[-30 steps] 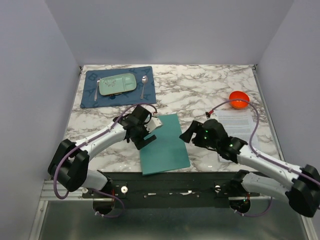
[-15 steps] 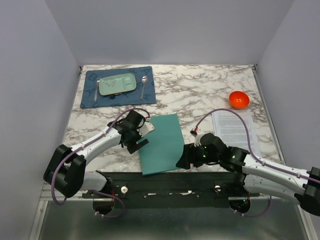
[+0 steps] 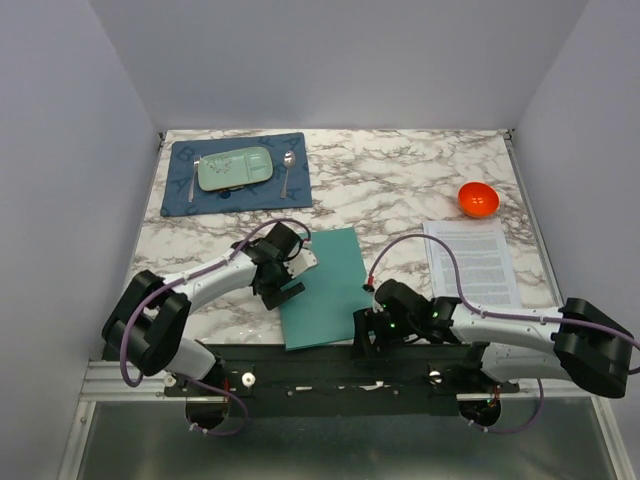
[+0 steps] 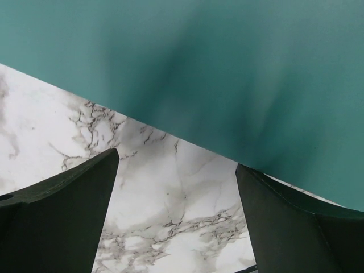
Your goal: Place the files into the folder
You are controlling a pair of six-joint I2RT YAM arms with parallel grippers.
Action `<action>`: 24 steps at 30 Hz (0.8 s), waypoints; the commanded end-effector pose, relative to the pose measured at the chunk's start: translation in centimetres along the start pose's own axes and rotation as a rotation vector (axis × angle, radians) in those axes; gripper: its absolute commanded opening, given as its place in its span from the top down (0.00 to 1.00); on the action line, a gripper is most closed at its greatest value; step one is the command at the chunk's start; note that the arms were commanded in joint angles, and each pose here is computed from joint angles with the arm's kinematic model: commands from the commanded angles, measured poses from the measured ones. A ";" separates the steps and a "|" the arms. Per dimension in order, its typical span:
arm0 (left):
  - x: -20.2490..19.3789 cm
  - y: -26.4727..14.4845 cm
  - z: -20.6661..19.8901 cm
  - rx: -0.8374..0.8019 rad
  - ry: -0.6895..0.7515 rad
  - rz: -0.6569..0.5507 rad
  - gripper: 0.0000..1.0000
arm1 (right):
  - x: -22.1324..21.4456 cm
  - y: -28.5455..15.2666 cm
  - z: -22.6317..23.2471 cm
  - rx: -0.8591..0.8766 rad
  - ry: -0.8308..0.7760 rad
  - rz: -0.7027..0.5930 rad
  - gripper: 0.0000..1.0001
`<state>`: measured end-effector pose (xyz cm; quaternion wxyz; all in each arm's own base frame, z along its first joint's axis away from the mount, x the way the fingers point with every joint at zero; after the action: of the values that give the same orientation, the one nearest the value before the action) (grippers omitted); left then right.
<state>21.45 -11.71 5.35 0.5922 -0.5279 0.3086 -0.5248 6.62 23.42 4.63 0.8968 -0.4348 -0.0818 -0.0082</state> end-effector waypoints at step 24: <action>5.6 2.1 2.4 -0.008 -0.004 -0.025 0.01 | 4.6 -0.6 2.7 0.047 -0.025 -0.187 0.14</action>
<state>25.46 -16.31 5.49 0.5791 -0.5326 0.3097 -0.5340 8.44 24.67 5.98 0.9013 -0.4214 -0.0915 -0.0405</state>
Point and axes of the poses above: each gripper's point midway between its finger pads, its own y axis out along the fingers, its own z axis along the line the jaws close on, x = y × z, the point moved 3 cm from there along -y, back along the fingers, and after that the axes turned 14 degrees about y, right-handed, at the moved point
